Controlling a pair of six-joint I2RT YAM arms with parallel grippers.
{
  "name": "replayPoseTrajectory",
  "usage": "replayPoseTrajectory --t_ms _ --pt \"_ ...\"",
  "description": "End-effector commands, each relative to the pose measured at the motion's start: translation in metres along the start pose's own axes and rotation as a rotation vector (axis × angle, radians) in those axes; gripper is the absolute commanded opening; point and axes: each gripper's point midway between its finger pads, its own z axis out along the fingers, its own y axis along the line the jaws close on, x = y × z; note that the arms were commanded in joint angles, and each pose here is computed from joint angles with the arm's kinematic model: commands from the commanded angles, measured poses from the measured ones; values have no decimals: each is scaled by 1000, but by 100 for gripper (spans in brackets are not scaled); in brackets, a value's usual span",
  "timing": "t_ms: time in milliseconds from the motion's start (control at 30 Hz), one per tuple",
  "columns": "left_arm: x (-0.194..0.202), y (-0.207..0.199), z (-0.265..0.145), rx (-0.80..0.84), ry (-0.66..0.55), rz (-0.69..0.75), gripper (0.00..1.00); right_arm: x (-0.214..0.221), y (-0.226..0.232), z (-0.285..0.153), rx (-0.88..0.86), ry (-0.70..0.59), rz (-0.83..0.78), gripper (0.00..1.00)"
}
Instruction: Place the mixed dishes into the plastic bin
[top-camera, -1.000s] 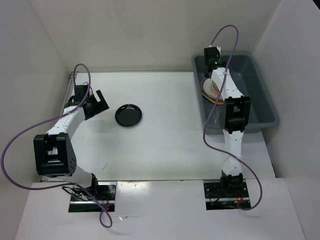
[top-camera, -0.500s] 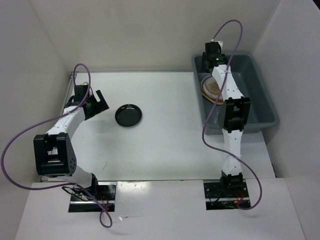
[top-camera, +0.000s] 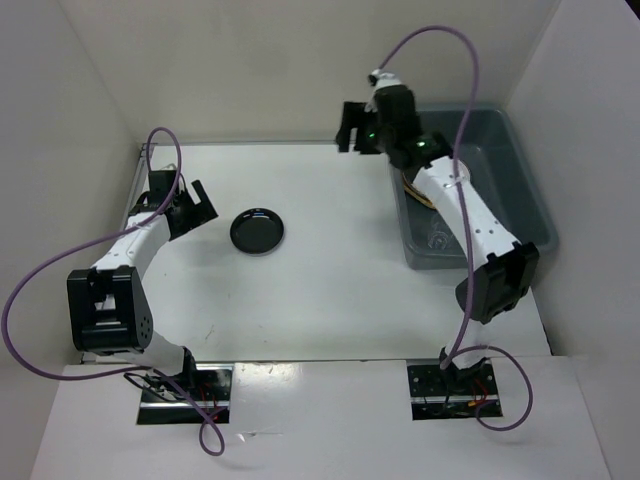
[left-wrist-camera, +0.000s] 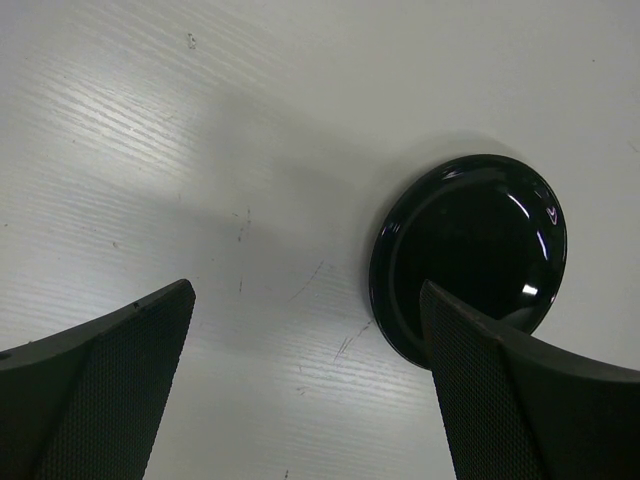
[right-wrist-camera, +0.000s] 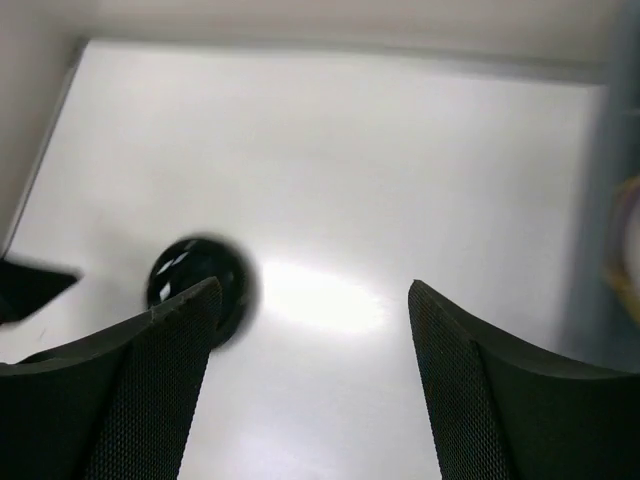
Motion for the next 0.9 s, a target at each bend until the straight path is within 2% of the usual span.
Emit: replayPoseTrajectory --t_ms 0,67,233,533,867 --pt "-11 -3 -11 22 -57 -2 100 73 50 26 -134 163 14 81" --pt "-14 -4 -14 27 -66 -2 100 99 78 28 -203 210 8 81" --pt "-14 -3 -14 18 -70 -2 100 151 118 45 -316 330 36 72" --pt "-14 -3 -18 22 -79 -2 100 225 145 81 -392 505 78 59" --pt "-17 -4 -18 26 -87 -2 100 255 161 97 -430 572 112 52"
